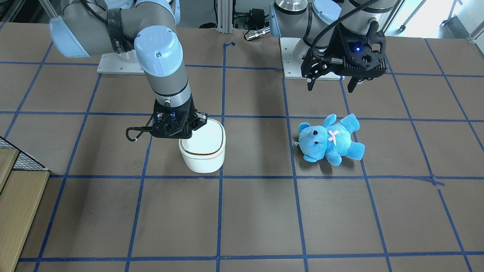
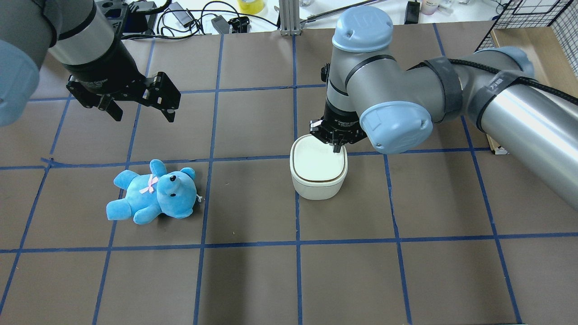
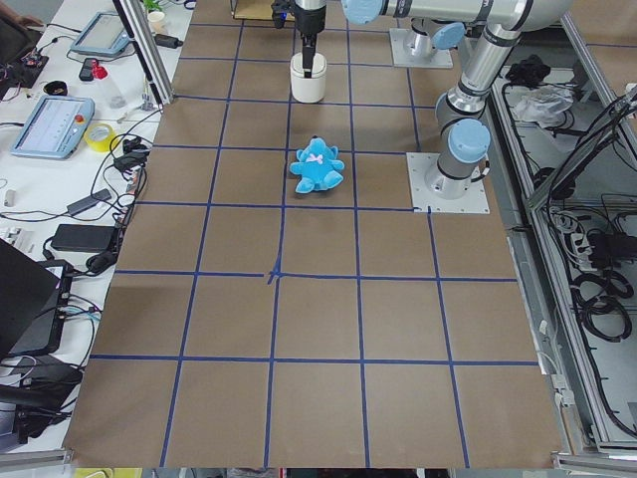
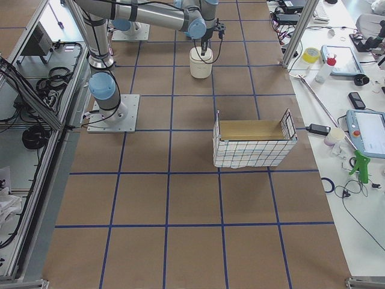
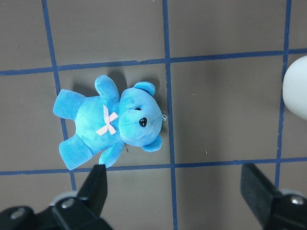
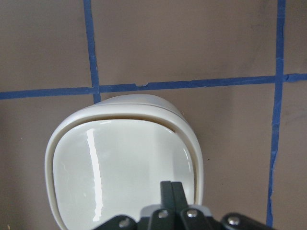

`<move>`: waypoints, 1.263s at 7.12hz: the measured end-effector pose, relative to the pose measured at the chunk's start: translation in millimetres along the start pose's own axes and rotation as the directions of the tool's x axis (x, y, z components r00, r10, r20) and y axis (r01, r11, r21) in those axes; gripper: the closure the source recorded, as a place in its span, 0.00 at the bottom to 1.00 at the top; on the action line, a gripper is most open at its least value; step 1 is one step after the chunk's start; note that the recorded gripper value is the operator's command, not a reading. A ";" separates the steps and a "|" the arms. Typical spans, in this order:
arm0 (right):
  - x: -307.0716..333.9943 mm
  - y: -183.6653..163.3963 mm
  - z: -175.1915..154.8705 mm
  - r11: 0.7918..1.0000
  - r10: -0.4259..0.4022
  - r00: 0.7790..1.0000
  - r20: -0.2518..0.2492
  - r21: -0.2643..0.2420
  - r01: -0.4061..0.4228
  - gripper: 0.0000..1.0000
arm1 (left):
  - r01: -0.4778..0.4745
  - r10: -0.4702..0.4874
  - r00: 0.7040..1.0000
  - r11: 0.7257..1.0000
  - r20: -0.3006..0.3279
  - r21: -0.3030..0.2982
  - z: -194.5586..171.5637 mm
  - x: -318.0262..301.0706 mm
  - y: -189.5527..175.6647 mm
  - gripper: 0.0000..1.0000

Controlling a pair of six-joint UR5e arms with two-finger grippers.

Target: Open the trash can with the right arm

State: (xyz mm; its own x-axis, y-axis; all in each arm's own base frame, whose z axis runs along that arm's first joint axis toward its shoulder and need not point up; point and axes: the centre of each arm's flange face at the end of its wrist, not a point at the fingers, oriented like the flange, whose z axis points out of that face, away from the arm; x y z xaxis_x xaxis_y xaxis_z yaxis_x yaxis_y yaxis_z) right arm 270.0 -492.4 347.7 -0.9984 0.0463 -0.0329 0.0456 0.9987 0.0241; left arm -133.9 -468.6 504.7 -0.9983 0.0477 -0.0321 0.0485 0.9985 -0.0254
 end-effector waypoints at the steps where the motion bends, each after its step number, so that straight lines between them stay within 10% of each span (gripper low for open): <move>1: 1.9 3.9 -17.7 1.000 0.000 1.000 0.004 0.016 0.000 1.00 | 0.000 0.000 1.000 1.000 0.000 0.000 0.0 0.1 0.0 0.00; 4: 18.1 -11.8 -87.2 1.000 -0.014 1.000 -0.004 0.013 0.014 0.98 | 0.000 0.000 1.000 1.000 0.000 0.000 0.0 -0.1 0.0 0.00; 6: 59.7 -30.1 -144.7 0.999 -0.045 0.999 -0.006 -0.021 0.045 0.44 | 0.000 0.000 1.000 1.000 0.000 0.000 0.0 -0.1 0.0 0.00; 9: 93.2 -38.3 -181.6 0.992 -0.115 0.991 -0.070 0.038 0.118 0.00 | 0.000 0.000 1.000 1.000 0.000 0.000 0.0 -0.1 0.0 0.00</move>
State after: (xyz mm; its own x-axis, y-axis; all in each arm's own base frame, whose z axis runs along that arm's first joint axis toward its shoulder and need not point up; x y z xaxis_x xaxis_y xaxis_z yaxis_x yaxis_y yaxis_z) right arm 169.0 -530.4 525.1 -0.9969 -0.0703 0.0344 -0.0710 0.9973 -0.0180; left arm -133.8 -468.6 504.7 -0.9984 0.0475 -0.0321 0.0483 0.9985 -0.0254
